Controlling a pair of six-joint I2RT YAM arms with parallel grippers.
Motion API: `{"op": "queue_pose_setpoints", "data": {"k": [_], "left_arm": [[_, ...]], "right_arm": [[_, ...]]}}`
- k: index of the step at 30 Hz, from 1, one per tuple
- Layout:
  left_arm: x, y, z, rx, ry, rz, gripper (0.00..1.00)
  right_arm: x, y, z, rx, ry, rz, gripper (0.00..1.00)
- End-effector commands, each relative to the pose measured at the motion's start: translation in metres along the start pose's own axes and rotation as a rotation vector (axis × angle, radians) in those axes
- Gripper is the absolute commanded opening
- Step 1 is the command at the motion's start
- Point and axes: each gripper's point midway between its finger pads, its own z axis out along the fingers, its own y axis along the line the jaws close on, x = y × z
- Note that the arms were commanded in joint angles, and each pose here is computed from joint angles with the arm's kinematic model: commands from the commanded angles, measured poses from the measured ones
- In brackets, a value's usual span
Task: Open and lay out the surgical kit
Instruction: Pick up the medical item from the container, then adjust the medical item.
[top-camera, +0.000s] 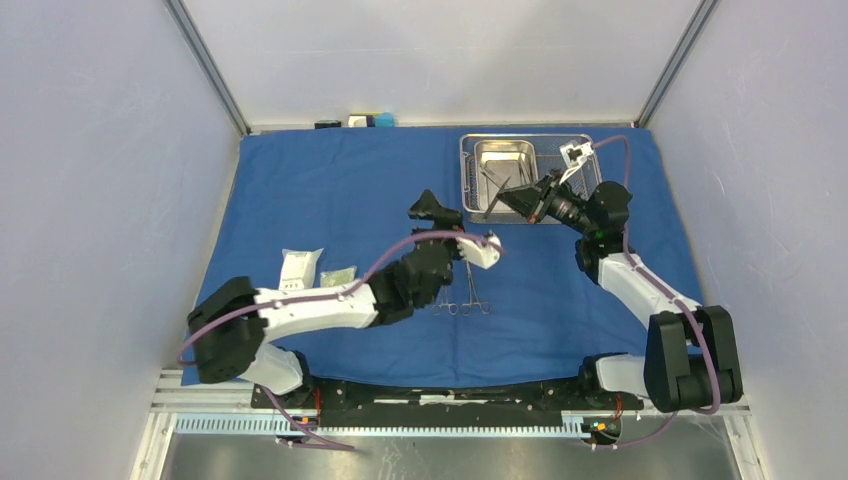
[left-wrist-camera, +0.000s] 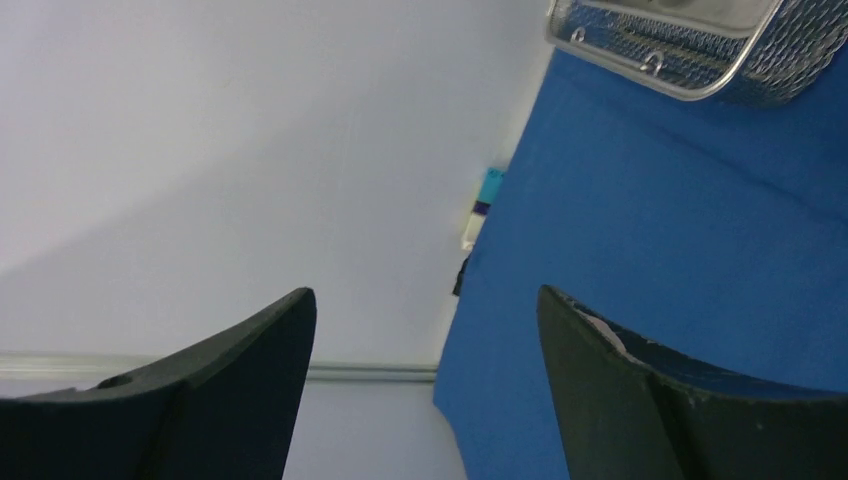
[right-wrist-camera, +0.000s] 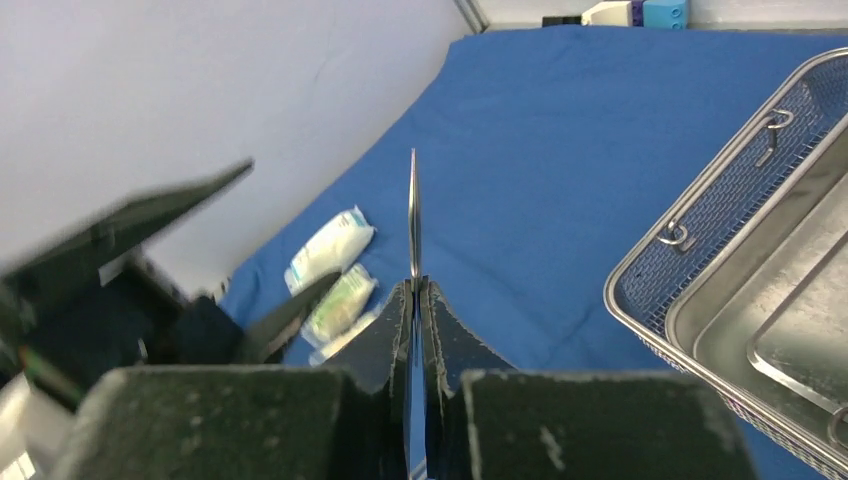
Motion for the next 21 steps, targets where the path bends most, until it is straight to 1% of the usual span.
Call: {"op": "queue_pose_setpoints", "data": {"k": [1,2,3,5,6,8,10,12,16,17,21], "left_arm": [[0.007,-0.011,-0.002,0.367,0.02,-0.396,0.88],[0.009,-0.01,-0.003,0.455,0.034,-0.491,0.89],[0.004,-0.015,-0.007,0.571,0.012,-0.567,0.89],[-0.009,-0.01,-0.017,0.755,-0.053,-0.693,0.89],[-0.019,-0.006,-0.025,0.846,-0.105,-0.754,0.89],[-0.034,0.007,-0.034,0.954,-0.184,-0.874,0.89],[-0.047,0.018,-0.04,1.047,-0.252,-1.005,0.89],[-0.056,0.021,-0.044,1.123,-0.314,-1.099,0.88],[-0.078,0.018,-0.057,1.258,-0.41,-1.189,0.88],[-0.082,0.018,-0.056,1.274,-0.42,-1.223,0.89],[-0.094,0.019,-0.044,1.303,-0.452,-1.264,0.89]], "right_arm": [[0.019,0.011,-0.011,-0.106,0.078,-0.17,0.01],[0.024,0.016,-0.013,-0.144,0.093,-0.175,0.02],[0.027,0.023,-0.015,-0.196,0.097,-0.194,0.01],[0.033,0.032,-0.019,-0.256,0.098,-0.196,0.01],[0.036,0.036,-0.021,-0.283,0.094,-0.2,0.01],[0.04,0.044,-0.026,-0.32,0.079,-0.196,0.0],[0.04,0.056,-0.032,-0.366,0.059,-0.198,0.0],[0.039,0.066,-0.036,-0.402,0.05,-0.21,0.0],[0.038,0.079,-0.039,-0.44,0.05,-0.222,0.01],[0.041,0.082,-0.039,-0.452,0.056,-0.225,0.01],[0.053,0.089,-0.038,-0.487,0.095,-0.226,0.01]]}}
